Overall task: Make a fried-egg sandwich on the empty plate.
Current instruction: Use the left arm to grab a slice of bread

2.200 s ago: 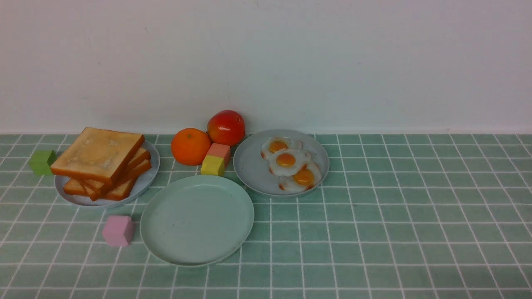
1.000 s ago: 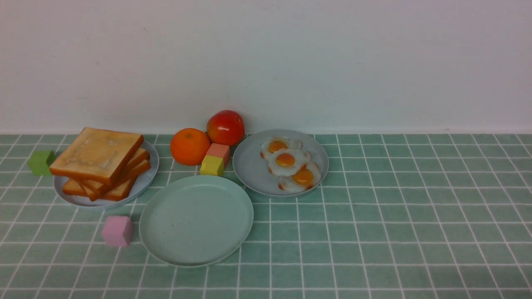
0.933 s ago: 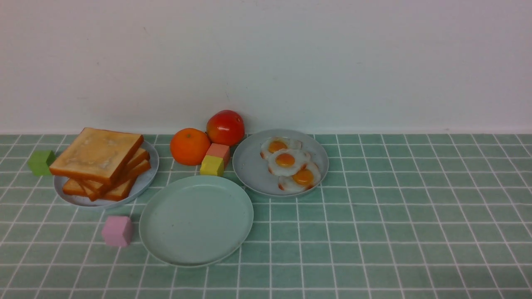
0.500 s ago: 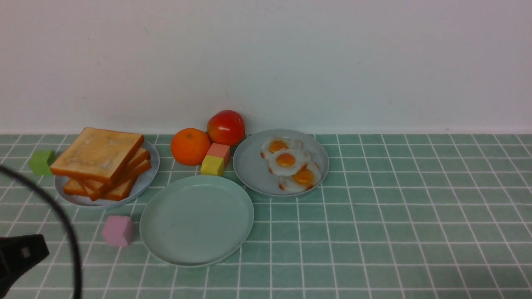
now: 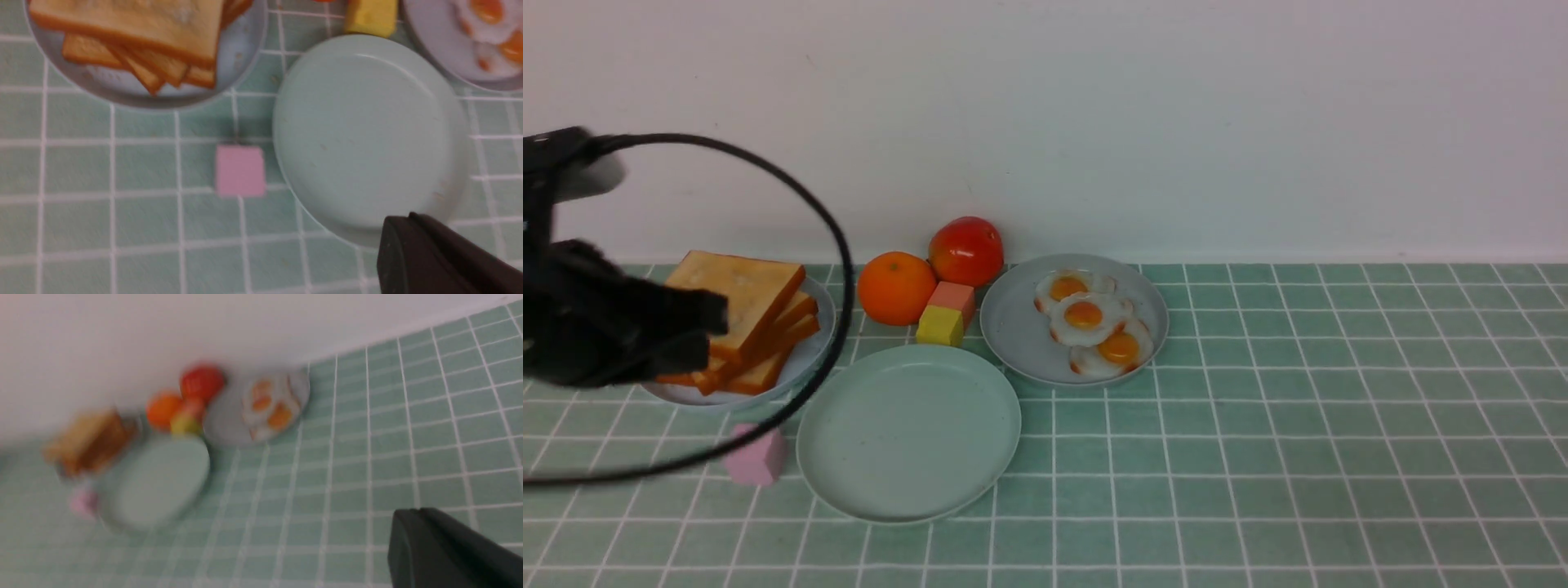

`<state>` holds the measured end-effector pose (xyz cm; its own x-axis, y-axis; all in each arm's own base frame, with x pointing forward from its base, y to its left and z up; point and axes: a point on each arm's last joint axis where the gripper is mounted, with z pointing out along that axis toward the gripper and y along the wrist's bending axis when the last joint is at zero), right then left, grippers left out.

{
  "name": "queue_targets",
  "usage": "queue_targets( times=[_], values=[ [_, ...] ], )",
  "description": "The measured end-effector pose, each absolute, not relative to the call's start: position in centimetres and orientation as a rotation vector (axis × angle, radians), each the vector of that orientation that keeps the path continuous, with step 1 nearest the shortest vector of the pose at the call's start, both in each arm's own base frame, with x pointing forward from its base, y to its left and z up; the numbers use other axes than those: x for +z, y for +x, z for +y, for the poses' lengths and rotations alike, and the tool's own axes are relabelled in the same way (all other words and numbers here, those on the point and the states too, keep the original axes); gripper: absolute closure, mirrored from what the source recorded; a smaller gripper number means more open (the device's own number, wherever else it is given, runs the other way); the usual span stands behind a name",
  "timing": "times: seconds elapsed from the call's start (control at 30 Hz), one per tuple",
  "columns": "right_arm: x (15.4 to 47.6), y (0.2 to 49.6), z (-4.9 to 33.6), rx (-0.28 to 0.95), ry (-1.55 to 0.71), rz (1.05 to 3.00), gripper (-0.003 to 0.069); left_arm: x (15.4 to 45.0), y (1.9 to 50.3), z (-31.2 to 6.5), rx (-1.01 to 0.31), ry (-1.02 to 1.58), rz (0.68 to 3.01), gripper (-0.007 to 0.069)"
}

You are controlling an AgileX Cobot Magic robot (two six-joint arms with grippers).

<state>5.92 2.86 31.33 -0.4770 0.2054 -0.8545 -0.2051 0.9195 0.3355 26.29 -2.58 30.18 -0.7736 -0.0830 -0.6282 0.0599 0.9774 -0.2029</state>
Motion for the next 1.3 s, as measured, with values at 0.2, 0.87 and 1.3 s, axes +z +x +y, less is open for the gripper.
queue_targets(
  times=[0.2, 0.87, 1.3],
  values=[
    [36.0, 8.8, 4.0, 0.43, -0.281, 2.233, 0.066, 27.9, 32.4, -2.2, -0.158, 0.047, 2.463, 0.0638],
    [36.7, 10.8, 5.7, 0.473, -0.489, 2.255, 0.065, 21.4, 42.6, -1.9, 0.044, 0.295, 2.402, 0.0223],
    [36.9, 10.8, 6.0, 0.517, -0.473, 2.233, 0.0643, 19.7, 43.5, -1.9, 0.056, 0.298, 2.381, 0.029]
  ],
)
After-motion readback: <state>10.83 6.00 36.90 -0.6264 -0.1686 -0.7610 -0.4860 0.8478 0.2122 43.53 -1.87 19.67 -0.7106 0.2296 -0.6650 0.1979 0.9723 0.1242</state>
